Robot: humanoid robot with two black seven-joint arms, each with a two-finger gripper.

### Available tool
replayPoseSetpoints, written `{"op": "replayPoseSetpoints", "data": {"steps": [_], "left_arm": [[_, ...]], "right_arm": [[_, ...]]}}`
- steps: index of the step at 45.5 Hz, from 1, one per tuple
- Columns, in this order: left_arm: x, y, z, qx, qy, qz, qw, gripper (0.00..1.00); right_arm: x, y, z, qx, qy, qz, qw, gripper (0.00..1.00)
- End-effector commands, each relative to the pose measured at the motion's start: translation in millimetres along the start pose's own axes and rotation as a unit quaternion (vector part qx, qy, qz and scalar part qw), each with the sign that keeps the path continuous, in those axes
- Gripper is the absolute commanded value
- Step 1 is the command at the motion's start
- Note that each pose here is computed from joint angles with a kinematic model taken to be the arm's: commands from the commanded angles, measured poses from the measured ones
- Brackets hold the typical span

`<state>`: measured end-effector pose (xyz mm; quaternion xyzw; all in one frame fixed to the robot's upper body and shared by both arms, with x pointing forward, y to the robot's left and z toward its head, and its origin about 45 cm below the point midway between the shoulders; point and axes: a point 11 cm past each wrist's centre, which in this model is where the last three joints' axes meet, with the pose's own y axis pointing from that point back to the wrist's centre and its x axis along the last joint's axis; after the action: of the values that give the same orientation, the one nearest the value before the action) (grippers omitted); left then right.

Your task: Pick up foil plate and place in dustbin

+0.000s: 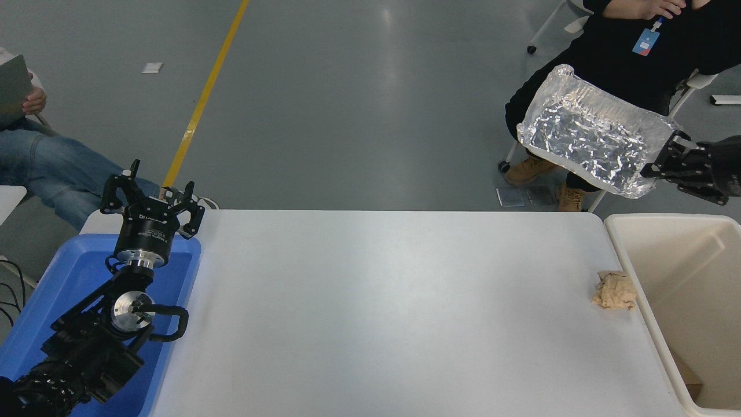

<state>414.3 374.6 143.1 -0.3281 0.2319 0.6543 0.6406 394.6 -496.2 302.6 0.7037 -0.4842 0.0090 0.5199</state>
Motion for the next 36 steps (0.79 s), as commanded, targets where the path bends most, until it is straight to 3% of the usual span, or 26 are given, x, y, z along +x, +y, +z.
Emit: {"op": "replayPoseSetpoints", "data": {"steps": [1,20,36], "left_arm": [[0.0,0.0,0.0,0.0,0.0,0.0,1.0,0.99],[0.0,0.0,0.0,0.0,0.0,0.0,1.0,0.99],[0.1,-0.1,0.2,-0.001,0.0,0.0,1.0,0.99]], "right_arm": [[17.7,-17.2,70.4,-0.064,-0.032,0.093,0.993,0.0],[-29.9,-39.0,178.5,-0.145,-0.133,0.176,0.964,0.0],[-80.9,-45.0,238.4,-0.215,-0.128,0.205,0.946,0.0]]}}
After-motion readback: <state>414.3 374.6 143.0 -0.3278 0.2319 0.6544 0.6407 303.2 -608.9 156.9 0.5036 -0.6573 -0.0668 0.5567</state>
